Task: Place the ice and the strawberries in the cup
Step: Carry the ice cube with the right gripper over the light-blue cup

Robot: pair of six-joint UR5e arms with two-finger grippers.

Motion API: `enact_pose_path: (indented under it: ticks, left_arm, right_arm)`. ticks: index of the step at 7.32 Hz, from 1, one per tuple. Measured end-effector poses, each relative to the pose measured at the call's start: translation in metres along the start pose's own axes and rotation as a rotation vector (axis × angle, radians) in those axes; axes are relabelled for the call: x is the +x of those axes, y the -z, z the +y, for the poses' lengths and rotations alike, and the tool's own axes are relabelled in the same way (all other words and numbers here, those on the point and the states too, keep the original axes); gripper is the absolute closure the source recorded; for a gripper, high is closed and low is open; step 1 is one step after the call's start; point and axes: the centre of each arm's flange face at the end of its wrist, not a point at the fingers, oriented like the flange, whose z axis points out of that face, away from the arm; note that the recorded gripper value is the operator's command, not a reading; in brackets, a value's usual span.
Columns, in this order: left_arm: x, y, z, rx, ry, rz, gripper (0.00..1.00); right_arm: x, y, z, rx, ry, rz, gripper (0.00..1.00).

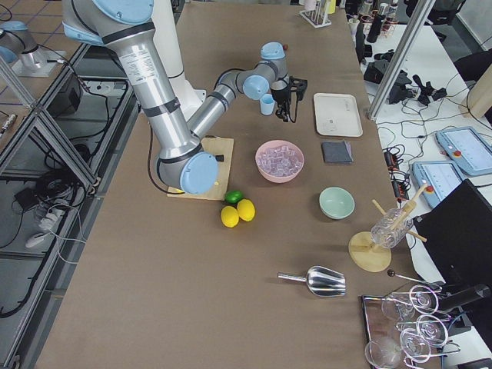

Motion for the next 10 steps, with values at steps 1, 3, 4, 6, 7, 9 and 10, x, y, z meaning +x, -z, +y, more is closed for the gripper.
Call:
enact_pose_path:
  ticks: [1,3,4,6,7,9,10]
  left_arm:
    - [-0.001,-0.002,0.0,-0.004,0.003,0.002,0.02]
    - [-0.007,-0.01,-0.003,-0.015,0.012,0.005,0.02]
    - [-0.01,-0.013,-0.005,-0.019,0.015,0.005,0.02]
    - [-0.012,-0.016,-0.007,-0.026,0.021,0.005,0.02]
    - [-0.013,-0.017,-0.007,-0.028,0.023,0.005,0.02]
    - [-0.016,-0.02,-0.007,-0.031,0.025,0.005,0.02]
    - [-0.017,-0.022,-0.008,-0.033,0.027,0.005,0.02]
  right_arm:
    - [-0.028,0.007,0.017,-0.011,0.046,-0.04,1.0]
    - [-0.072,0.004,0.066,0.007,0.147,-0.141,1.0]
    - [-0.087,-0.004,0.093,0.026,0.187,-0.208,1.0]
    - [-0.103,-0.015,0.124,0.041,0.23,-0.261,1.0]
    - [-0.107,-0.023,0.131,0.053,0.255,-0.257,1.0]
    - [-0.113,-0.044,0.137,0.085,0.293,-0.259,1.0]
    - [-0.118,-0.053,0.141,0.088,0.301,-0.262,1.0]
